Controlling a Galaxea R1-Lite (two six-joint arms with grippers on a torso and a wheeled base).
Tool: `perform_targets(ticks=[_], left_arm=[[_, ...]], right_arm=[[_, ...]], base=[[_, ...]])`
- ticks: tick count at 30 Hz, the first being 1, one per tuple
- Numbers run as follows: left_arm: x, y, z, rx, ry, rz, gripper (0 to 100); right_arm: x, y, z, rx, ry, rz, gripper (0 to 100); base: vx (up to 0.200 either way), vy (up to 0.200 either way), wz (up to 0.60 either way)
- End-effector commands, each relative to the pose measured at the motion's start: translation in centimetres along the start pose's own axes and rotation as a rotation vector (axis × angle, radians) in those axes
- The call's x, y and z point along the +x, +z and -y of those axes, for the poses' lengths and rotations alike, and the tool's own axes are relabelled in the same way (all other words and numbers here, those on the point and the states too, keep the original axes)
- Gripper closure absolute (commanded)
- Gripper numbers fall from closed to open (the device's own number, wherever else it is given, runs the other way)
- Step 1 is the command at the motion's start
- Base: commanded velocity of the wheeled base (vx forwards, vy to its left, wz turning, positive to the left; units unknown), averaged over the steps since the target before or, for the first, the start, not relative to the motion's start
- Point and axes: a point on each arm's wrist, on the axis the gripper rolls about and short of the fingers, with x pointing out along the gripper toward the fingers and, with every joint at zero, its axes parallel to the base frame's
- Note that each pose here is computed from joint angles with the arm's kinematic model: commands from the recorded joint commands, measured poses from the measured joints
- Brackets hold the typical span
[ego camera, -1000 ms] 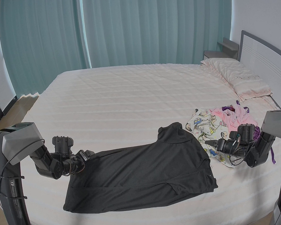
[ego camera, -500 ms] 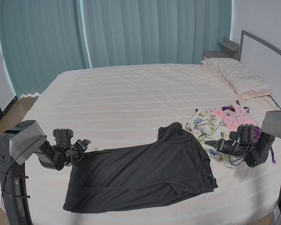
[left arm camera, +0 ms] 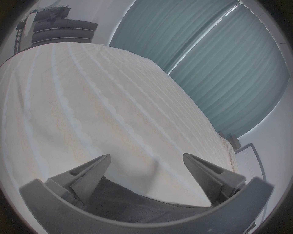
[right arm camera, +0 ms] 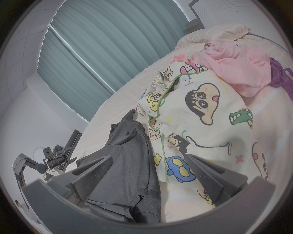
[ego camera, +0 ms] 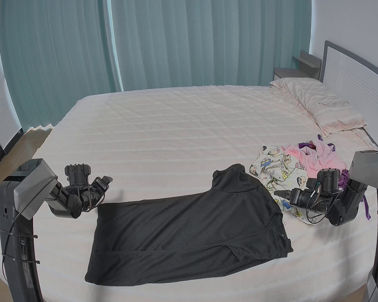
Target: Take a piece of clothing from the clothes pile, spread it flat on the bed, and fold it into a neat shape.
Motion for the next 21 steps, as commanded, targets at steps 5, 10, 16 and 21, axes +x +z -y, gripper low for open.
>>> perform_targets(ticks=[5,10,16,21], left_arm=[[-1.1,0.8,-1.0,-0.003,-0.008,-0.101,0],[-1.7,0.3,-1.9,0.063,-0.047,-0.196,0],[-1.2,-0.6,-3.0,0.185,-0.036,-0.223,0],[-1.4,-0.2,-3.0,0.200,-0.036,-0.211,0]], right_arm=[[0.5,-0.4,-0.1,-0.005,0.006,-0.011,0],[0.6,-0.6,-0.4,-0.009,0.011,-0.019,0],[0.7,-0.7,-0.5,-0.013,0.013,-0.021,0],[0.7,-0.7,-0.6,-0.014,0.015,-0.020,0]], base=[[0.000,0.000,0.00],[0.000,0.000,0.00],[0.000,0.000,0.00],[0.000,0.000,0.00]])
